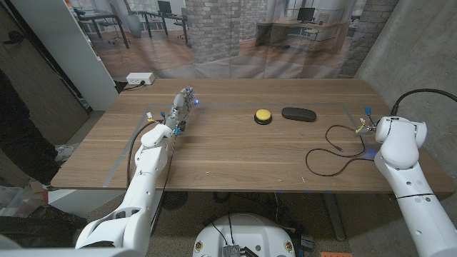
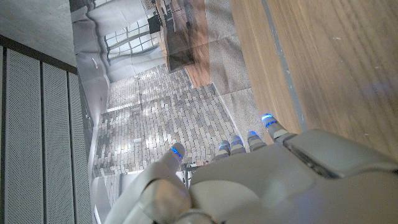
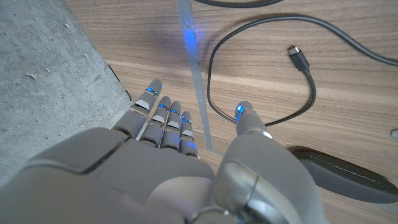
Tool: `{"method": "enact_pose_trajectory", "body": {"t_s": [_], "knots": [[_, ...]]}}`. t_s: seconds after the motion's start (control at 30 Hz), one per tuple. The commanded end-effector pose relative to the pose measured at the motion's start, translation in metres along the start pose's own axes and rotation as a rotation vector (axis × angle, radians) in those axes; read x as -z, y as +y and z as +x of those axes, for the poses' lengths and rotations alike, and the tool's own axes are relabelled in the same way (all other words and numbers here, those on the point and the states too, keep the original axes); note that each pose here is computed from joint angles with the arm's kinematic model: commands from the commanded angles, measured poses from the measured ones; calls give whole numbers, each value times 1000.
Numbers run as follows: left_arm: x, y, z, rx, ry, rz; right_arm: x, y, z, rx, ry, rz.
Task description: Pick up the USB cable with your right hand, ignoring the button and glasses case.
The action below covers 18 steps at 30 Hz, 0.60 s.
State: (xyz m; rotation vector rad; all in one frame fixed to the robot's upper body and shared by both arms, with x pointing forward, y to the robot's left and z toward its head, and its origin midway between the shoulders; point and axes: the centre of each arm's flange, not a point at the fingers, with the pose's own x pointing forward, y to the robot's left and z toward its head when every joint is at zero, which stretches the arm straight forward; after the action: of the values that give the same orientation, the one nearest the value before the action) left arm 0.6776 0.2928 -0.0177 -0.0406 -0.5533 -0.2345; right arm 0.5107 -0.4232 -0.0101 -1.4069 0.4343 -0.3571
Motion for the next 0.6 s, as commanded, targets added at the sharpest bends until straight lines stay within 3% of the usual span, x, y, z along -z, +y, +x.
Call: {"method": "enact_pose_trajectory", "body": {"t_s": [0.03, 0.6], "knots": [[0, 2, 1, -3, -4, -4, -5, 0, 4, -61, 15, -27], [0, 3, 4, -3, -5, -6, -12, 3, 10, -103, 28, -57]]}}
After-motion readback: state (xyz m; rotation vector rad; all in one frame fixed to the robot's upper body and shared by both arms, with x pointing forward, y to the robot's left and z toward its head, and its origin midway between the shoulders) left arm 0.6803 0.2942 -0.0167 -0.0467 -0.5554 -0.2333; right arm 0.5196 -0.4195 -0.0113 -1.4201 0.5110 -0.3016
